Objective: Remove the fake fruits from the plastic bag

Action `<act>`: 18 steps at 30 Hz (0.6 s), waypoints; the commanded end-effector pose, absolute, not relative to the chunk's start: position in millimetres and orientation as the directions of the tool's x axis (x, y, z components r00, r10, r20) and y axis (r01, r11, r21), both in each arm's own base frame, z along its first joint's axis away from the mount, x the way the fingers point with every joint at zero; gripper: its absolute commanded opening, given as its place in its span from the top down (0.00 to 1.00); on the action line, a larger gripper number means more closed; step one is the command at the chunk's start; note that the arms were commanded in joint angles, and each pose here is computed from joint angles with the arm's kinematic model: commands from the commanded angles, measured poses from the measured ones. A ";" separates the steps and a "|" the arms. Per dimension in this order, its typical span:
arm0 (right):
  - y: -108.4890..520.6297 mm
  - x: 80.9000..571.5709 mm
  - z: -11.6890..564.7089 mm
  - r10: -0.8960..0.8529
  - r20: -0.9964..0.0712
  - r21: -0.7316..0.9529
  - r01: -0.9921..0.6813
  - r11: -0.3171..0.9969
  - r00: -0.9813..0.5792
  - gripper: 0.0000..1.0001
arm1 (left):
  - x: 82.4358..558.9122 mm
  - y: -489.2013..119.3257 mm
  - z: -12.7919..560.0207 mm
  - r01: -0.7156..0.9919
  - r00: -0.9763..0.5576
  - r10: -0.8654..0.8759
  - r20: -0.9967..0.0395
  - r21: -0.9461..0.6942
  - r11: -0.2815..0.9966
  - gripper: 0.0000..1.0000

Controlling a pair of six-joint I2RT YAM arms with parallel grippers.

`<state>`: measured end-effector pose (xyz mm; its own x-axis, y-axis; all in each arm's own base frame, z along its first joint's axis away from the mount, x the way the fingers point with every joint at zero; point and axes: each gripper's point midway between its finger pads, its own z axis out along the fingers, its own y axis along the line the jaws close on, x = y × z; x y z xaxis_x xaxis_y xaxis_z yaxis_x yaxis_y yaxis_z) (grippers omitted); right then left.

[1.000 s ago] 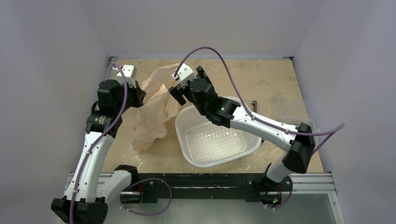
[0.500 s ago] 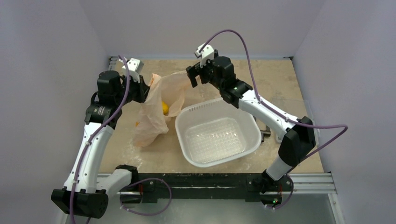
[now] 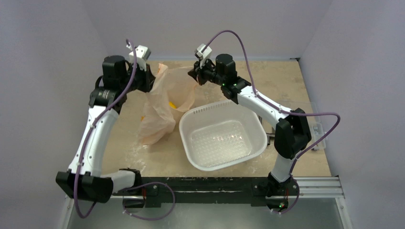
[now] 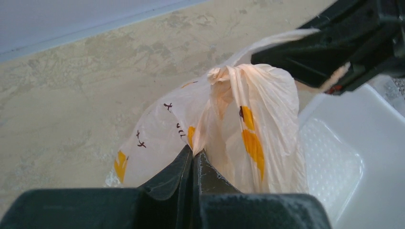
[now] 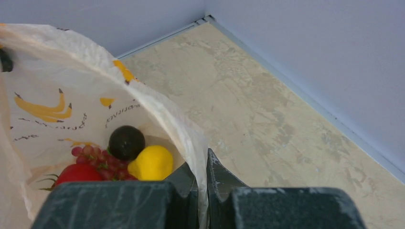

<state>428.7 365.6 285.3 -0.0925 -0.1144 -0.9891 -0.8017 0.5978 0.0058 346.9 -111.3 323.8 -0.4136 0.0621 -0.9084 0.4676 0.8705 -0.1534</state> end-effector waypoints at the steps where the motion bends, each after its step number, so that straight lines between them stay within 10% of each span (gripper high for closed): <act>1: 343.2 457.2 398.8 0.070 -0.991 -0.023 -0.658 0.752 0.114 1.00 | 400.2 -101.8 352.8 0.398 -0.402 0.015 -0.916 -0.160 0.903 1.00; 4: 336.0 463.6 430.8 0.091 -0.984 -0.022 -0.615 0.788 0.152 1.00 | 430.6 -95.5 368.1 0.347 -0.425 -0.020 -0.905 -0.183 0.920 0.97; 12: 369.8 434.3 407.2 0.156 -0.986 0.069 -0.712 0.699 0.058 1.00 | 414.9 -49.0 356.8 0.063 -0.569 -0.085 -0.818 -0.147 0.987 0.48; 16: 377.3 432.5 385.4 0.153 -0.988 0.103 -0.713 0.694 0.006 1.00 | 369.3 -56.5 342.8 0.047 -0.573 -0.169 -0.802 -0.238 0.970 0.03; 18: 380.9 429.8 376.2 0.138 -0.990 0.108 -0.726 0.679 -0.019 1.00 | 353.6 -75.2 335.4 0.105 -0.554 -0.190 -0.811 -0.295 0.950 0.00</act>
<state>439.3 375.4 357.1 -0.0282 0.0743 -0.9968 -0.7065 0.7040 0.0725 396.4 -61.2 326.7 -0.5996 -0.1008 -0.7939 0.0996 0.9749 -0.1990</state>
